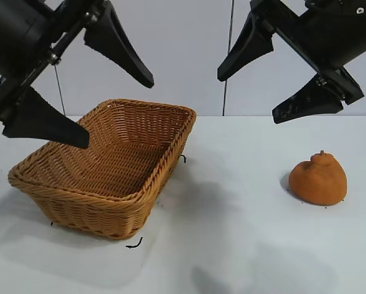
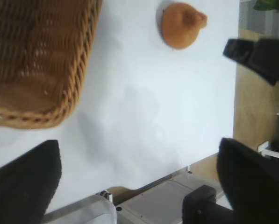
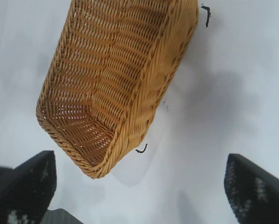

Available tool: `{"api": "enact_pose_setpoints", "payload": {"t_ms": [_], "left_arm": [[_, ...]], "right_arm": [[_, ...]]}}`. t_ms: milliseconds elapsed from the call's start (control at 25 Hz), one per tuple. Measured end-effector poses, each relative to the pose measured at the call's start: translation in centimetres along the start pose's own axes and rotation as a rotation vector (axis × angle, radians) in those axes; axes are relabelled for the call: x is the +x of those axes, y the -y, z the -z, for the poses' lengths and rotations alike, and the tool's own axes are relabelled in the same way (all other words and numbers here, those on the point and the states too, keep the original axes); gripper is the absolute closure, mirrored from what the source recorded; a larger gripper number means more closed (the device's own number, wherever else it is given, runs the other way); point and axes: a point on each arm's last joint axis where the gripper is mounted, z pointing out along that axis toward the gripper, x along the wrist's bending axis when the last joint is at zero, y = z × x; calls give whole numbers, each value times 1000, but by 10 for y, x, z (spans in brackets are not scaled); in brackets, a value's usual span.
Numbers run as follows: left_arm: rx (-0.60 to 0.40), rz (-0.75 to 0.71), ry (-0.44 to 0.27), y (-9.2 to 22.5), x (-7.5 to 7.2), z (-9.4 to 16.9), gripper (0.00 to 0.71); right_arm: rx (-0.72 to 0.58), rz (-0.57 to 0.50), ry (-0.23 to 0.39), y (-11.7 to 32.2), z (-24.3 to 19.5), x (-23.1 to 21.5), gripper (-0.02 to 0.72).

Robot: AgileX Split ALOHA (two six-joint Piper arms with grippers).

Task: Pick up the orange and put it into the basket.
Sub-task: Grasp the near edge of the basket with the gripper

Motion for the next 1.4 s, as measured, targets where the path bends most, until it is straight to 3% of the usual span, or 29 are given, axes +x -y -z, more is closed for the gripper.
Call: {"api": "enact_pose_setpoints", "payload": {"t_ms": [200, 560, 760, 1000, 1400], "left_arm": [[-47, 126, -63, 12, -8, 0, 60], [-238, 413, -286, 1, 14, 6, 60], [-295, 513, -324, -4, 21, 10, 60], [-332, 618, -374, -16, 39, 19, 60], [-329, 649, -369, -17, 40, 20, 63]], "right_arm": [[0, 1, 1, 0, 0, 0, 8], [1, 5, 5, 0, 0, 0, 8], [1, 5, 5, 0, 0, 0, 8], [1, 5, 5, 0, 0, 0, 8], [0, 5, 5, 0, 0, 0, 8]]}}
